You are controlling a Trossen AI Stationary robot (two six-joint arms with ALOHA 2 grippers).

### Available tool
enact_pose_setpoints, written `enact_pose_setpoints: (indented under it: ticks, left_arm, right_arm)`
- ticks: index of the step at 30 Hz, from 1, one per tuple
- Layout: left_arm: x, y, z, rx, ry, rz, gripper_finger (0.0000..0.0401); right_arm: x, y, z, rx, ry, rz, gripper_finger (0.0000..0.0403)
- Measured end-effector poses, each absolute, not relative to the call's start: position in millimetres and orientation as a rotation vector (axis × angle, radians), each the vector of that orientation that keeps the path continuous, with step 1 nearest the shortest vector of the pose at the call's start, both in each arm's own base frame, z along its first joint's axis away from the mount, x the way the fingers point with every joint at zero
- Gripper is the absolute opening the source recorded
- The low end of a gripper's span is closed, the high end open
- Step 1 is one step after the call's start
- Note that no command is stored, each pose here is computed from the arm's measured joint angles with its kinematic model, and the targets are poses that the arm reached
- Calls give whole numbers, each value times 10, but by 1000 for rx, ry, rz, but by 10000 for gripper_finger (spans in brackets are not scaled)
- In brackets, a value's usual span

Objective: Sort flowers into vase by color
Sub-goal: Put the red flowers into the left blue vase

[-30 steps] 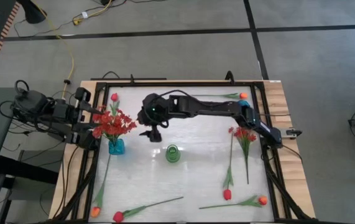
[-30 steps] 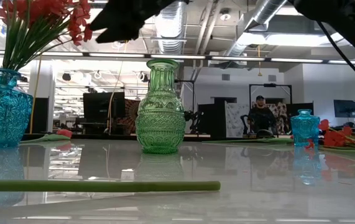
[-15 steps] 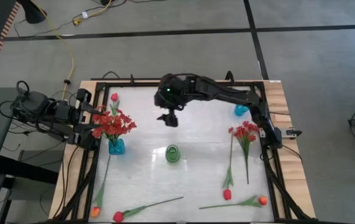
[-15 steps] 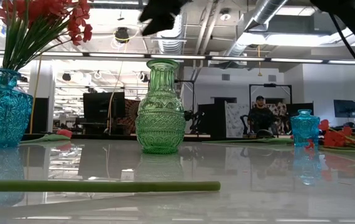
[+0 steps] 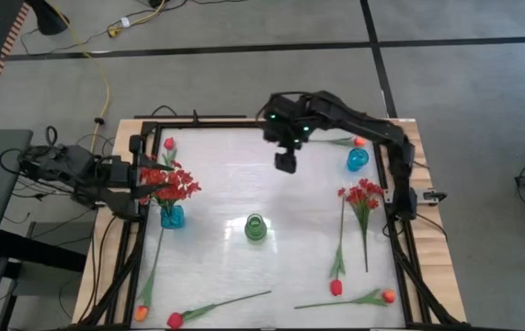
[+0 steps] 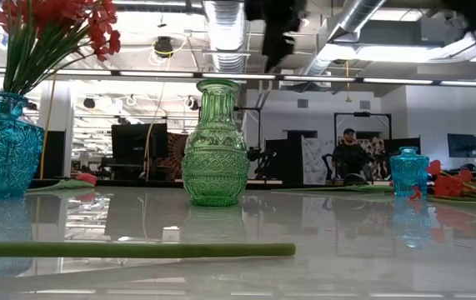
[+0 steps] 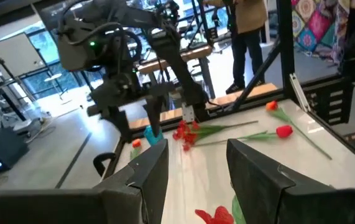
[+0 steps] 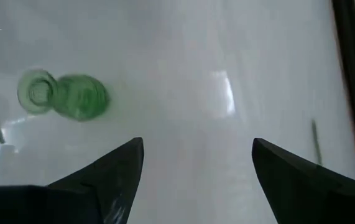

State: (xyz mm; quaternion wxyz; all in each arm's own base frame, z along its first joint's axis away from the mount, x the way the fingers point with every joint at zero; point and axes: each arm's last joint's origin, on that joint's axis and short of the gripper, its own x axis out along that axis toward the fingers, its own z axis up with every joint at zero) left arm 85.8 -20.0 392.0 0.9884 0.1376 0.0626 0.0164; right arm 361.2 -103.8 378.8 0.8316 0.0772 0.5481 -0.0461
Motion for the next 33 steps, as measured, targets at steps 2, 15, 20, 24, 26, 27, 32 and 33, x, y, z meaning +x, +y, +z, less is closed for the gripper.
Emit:
enact_pose_setpoints:
  ticks: [2,15,20,24,26,27,32,33]
  left_arm:
    - [859,-201,3920,283,126,32,151]
    - [900,-216,3945,337,106,33,151]
    - [930,-226,3992,343,63,43,151]
    - [948,-228,4016,344,43,63,151]
    - [950,-227,4021,342,39,67,151]
    - [951,-227,4026,340,34,69,151]
    - [952,-227,4027,338,34,71,151]
    - [952,-227,4028,337,33,71,151]
  right_arm:
    - [3441,-1026,3784,197,1175,-146,321]
    - [2222,-169,3460,567,1086,-626,320]
    - [2004,99,3024,718,1153,-753,320]
    - [1937,226,2671,770,1245,-852,320]
    - [1917,288,2525,781,1295,-897,320]
    - [1906,321,2461,783,1317,-917,320]
    - [1851,433,2200,778,1387,-1038,320]
    - [1839,450,2152,778,1402,-1059,320]
